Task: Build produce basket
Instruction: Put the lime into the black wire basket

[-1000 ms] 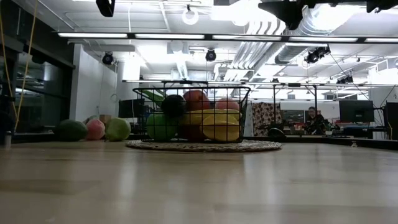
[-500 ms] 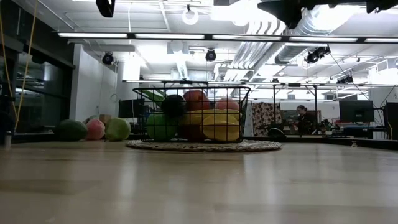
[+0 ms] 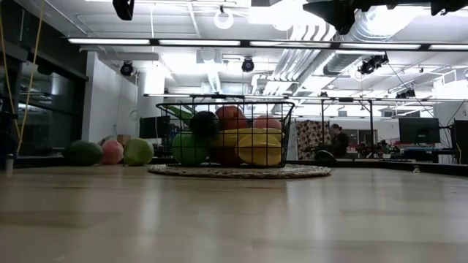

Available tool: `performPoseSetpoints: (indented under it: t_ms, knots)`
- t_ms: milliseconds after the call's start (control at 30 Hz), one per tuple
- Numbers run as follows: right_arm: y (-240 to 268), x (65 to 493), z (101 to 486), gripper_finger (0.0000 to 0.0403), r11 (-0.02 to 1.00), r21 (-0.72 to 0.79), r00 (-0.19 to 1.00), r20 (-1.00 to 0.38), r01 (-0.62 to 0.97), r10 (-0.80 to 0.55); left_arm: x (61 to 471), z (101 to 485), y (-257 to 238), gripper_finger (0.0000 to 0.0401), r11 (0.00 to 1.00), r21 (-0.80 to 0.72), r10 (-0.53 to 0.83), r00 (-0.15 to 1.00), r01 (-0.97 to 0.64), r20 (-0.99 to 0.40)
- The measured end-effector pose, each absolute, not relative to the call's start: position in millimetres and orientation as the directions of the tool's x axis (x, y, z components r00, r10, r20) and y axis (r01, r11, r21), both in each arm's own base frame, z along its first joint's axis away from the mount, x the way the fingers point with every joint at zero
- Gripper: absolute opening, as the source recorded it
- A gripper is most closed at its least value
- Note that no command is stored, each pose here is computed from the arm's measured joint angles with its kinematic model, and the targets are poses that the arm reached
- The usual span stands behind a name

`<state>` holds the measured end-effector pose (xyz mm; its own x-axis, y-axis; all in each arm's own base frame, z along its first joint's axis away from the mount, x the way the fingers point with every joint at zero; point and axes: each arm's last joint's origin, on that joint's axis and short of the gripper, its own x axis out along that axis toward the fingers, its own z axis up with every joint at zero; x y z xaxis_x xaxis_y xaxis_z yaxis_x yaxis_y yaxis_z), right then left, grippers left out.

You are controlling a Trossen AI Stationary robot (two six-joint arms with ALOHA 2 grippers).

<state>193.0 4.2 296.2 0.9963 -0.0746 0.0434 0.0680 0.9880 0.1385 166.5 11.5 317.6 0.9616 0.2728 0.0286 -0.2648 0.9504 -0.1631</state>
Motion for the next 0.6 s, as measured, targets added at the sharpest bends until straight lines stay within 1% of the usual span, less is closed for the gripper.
performPoseSetpoints:
  t_ms: [67,133,200,267,367,467,567,600]
  knots:
    - [5.0,193.0,296.2,0.0362,0.989,0.133,0.997,0.043,0.061,-0.067,166.5,317.5,11.4,0.0066,0.951,-0.161,0.272,0.962,-0.264,0.028]
    - [5.2,193.0,296.2,0.0351,0.990,0.130,0.997,0.043,0.054,-0.060,166.5,317.5,11.4,0.0077,0.951,-0.161,0.271,0.962,-0.264,0.028]
    - [5.4,193.0,296.2,0.0328,0.991,0.127,0.998,0.043,0.048,-0.053,166.6,317.4,11.4,0.0086,0.951,-0.160,0.271,0.962,-0.263,0.027]
    - [5.4,193.0,295.9,0.0296,0.989,0.137,0.998,0.039,0.047,-0.053,166.6,317.4,11.3,0.0092,0.952,-0.161,0.269,0.963,-0.261,0.027]
    - [5.4,193.1,294.5,0.0228,0.988,0.144,0.998,0.025,0.048,-0.053,166.6,317.4,11.3,0.0098,0.952,-0.160,0.269,0.963,-0.261,0.027]
    - [5.4,193.1,291.8,0.0142,0.992,0.115,0.999,-0.002,0.052,-0.052,166.6,317.1,11.3,0.0099,0.952,-0.160,0.269,0.963,-0.262,0.023]
    - [5.5,193.2,290.8,0.0046,0.993,0.103,0.999,-0.012,0.052,-0.051,166.6,317.0,11.3,0.0100,0.952,-0.159,0.269,0.963,-0.263,0.023]
    - [5.6,193.3,290.7,0.0023,0.994,0.100,0.999,-0.013,0.045,-0.044,166.5,317.0,11.4,0.0100,0.951,-0.159,0.273,0.962,-0.267,0.023]
